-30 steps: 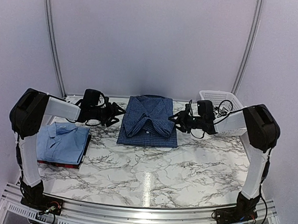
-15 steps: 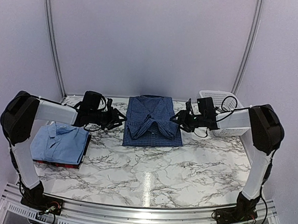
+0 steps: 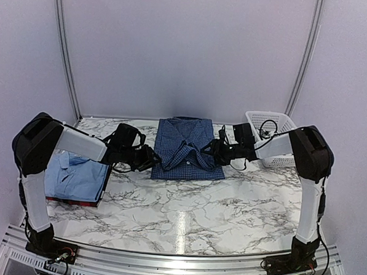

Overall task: Fold and stack the long sleeve shirts
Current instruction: Move the 2/3-rectangle-folded shirt to the center of the board.

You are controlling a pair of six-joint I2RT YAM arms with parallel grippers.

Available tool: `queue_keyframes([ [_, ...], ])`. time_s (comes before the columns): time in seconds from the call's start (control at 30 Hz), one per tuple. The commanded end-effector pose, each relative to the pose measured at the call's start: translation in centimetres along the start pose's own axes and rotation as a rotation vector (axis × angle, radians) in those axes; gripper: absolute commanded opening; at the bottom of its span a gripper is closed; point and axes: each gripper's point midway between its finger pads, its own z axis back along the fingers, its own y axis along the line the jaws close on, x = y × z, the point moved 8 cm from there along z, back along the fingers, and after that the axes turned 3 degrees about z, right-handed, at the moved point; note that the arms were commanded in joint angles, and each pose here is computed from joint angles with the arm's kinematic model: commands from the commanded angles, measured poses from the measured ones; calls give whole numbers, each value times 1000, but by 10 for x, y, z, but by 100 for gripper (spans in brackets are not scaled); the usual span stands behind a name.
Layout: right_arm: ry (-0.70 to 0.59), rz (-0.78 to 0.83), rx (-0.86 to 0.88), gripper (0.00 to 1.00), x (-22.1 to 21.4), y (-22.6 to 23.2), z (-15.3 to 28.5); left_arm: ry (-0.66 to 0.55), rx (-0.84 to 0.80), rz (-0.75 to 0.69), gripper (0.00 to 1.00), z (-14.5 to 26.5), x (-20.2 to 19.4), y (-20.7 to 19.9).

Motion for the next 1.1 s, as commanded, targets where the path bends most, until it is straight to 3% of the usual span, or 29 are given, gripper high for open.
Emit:
queue_keyframes([
  [0.0, 1, 1, 61, 64, -6, 7, -6, 1, 64, 32, 37, -19, 3, 20],
  [0.33, 0, -45, 49, 65, -41, 0, 5, 8, 183, 125, 26, -2, -29, 56],
  [0.6, -21, -78, 57, 65, -82, 5, 30, 60, 221, 110, 25, 18, -73, 63],
  [1.0, -14, -41, 69, 66, -122, 25, 73, 80, 157, 23, 25, 73, -120, 34],
  [1.07, -4, -6, 51, 67, -122, 27, 76, 68, 137, -36, 33, 77, -115, 17],
])
